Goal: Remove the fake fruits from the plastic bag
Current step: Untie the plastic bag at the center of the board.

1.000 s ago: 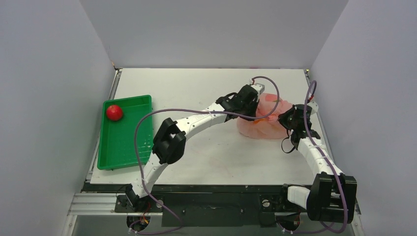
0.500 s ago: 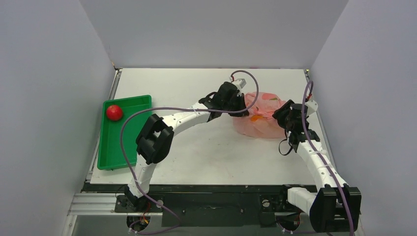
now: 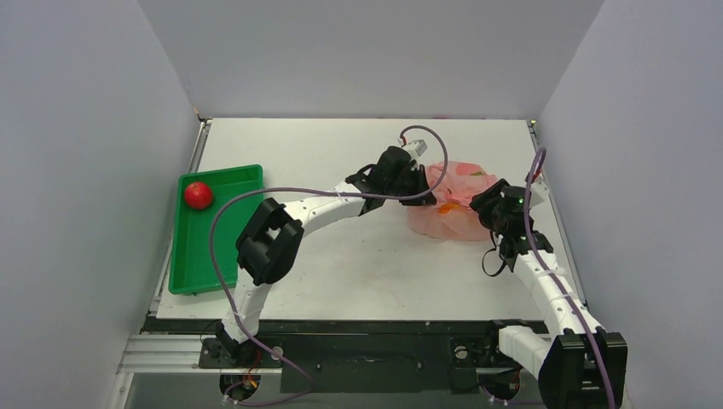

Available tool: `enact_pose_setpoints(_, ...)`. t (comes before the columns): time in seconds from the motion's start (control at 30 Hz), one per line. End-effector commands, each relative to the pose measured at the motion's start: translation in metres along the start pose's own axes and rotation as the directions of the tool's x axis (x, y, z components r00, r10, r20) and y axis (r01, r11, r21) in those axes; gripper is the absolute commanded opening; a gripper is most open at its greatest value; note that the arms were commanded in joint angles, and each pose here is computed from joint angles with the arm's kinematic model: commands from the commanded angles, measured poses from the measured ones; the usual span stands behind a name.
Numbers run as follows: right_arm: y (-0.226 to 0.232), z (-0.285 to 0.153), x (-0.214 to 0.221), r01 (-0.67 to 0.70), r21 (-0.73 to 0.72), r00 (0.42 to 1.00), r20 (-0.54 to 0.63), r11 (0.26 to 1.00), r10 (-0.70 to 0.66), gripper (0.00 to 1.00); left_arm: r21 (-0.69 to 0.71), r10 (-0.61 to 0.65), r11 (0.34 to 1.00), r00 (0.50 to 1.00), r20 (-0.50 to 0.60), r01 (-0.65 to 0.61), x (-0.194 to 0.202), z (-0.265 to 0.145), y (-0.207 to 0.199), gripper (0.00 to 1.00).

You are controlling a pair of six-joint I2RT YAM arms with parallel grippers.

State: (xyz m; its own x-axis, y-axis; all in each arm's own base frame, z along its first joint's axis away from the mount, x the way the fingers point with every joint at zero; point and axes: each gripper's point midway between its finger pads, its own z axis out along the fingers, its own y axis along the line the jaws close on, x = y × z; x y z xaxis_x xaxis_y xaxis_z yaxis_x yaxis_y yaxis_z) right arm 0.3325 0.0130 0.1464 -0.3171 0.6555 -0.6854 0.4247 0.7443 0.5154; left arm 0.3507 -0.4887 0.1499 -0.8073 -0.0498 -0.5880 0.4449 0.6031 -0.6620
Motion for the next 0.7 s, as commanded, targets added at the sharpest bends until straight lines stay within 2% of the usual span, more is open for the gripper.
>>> enact_pose_setpoints(0.0,0.004,0.010,0.010,-0.043,-0.030,0.999,-0.021,0.999,0.042,0.48,0.085,0.006,0.996,0.998,0.061,-0.011,-0.022,-0.022,-0.032,0.00)
enact_pose_setpoints(0.27,0.006,0.018,0.023,-0.029,-0.045,0.998,-0.057,0.999,0.026,0.40,0.115,-0.007,0.993,0.998,0.060,0.000,-0.018,-0.032,-0.036,0.00)
enact_pose_setpoints(0.33,0.002,0.021,0.024,-0.006,-0.031,0.998,-0.055,0.999,0.004,0.31,0.127,-0.006,0.992,0.999,0.054,-0.001,-0.018,-0.032,-0.040,0.00)
enact_pose_setpoints(0.37,0.001,0.021,0.022,0.008,-0.027,0.999,-0.050,1.000,-0.009,0.20,0.133,-0.010,0.991,0.999,0.047,0.003,-0.017,-0.032,-0.042,0.00)
enact_pose_setpoints(0.4,0.001,0.021,0.021,0.012,-0.026,0.999,-0.047,1.000,-0.013,0.14,0.136,-0.012,0.991,0.999,0.041,0.006,-0.016,-0.032,-0.042,0.00)
enact_pose_setpoints(0.43,-0.002,0.021,0.021,0.016,-0.015,0.999,-0.052,1.000,-0.017,0.04,0.140,-0.015,0.990,1.000,0.028,0.011,-0.013,-0.032,-0.042,0.00)
enact_pose_setpoints(0.47,0.001,0.018,0.017,0.014,-0.020,0.999,-0.045,1.000,-0.015,0.00,0.138,-0.015,0.990,1.000,0.015,0.013,-0.009,-0.032,-0.041,0.00)
enact_pose_setpoints(0.67,-0.001,0.007,0.001,0.011,-0.009,0.999,-0.038,1.000,-0.012,0.00,0.053,-0.006,0.999,1.000,-0.027,0.007,0.002,-0.039,-0.006,0.00)
